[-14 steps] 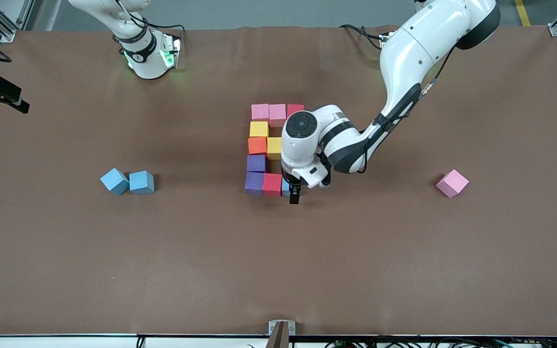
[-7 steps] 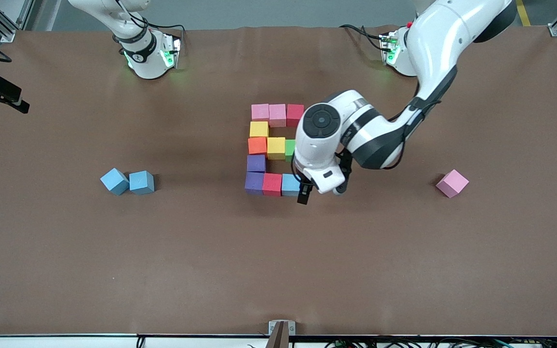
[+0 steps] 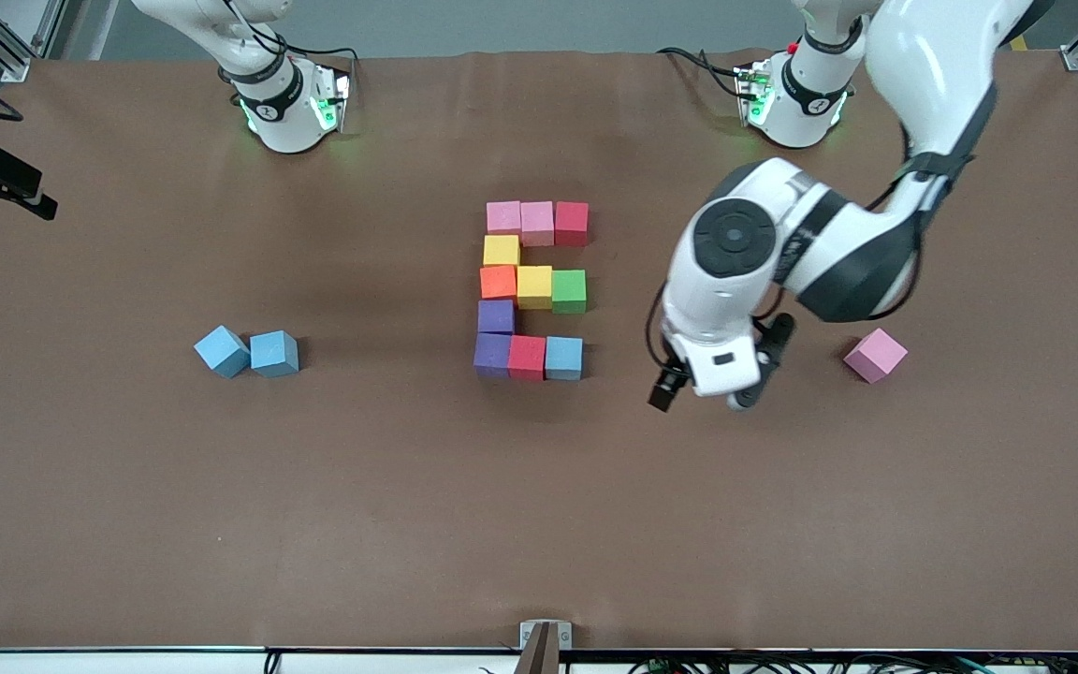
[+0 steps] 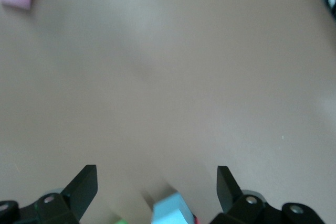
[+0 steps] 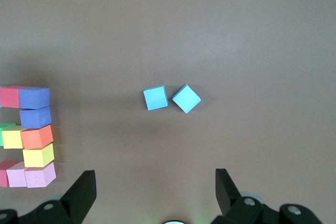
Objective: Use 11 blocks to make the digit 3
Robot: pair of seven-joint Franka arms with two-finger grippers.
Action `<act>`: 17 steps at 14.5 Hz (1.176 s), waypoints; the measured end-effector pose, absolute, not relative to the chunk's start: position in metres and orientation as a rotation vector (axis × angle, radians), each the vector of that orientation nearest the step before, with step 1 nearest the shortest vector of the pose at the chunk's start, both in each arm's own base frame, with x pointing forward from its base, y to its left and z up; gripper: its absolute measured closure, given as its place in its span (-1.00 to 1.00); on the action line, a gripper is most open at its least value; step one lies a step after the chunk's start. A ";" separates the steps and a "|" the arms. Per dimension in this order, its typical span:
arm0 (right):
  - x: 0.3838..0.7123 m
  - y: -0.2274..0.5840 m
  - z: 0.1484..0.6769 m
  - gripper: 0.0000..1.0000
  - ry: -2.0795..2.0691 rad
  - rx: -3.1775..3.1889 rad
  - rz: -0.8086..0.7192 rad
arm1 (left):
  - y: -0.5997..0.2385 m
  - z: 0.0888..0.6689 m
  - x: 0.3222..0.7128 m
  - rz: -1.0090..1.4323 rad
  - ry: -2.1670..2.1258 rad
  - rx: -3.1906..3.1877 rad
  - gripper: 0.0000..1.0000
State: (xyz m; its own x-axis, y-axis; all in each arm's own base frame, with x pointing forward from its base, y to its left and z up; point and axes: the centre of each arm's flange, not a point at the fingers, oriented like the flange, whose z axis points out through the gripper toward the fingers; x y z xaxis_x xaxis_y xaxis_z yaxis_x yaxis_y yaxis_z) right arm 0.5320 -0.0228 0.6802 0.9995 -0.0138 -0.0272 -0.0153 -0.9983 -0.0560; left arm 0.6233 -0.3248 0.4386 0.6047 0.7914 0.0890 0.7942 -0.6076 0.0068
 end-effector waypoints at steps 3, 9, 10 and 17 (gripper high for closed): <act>0.532 -0.023 0.680 -1.00 0.023 -3.085 0.042 | -0.242 0.488 0.645 -0.195 -1.042 -2.878 -1.00; 0.532 -0.023 0.680 -1.00 0.023 -3.085 0.043 | -0.145 0.560 0.630 -0.094 -0.554 -2.912 -1.00; 0.532 -0.023 0.680 -1.00 0.023 -3.085 0.043 | -0.132 0.574 0.625 -0.074 -0.522 -2.938 -1.00; 0.533 -0.023 0.679 -1.00 0.023 -3.085 0.044 | -0.071 0.660 0.574 -0.030 -0.258 -3.038 -1.00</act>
State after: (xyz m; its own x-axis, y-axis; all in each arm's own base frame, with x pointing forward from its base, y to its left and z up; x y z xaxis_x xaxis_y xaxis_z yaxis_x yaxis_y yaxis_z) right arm 0.5328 -0.0230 0.6792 0.9995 -0.0142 -0.0291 -0.0158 -0.9983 -0.0560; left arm 0.5739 -0.0707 0.6596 0.9856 0.1671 0.0271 0.1689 -0.9815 -0.0900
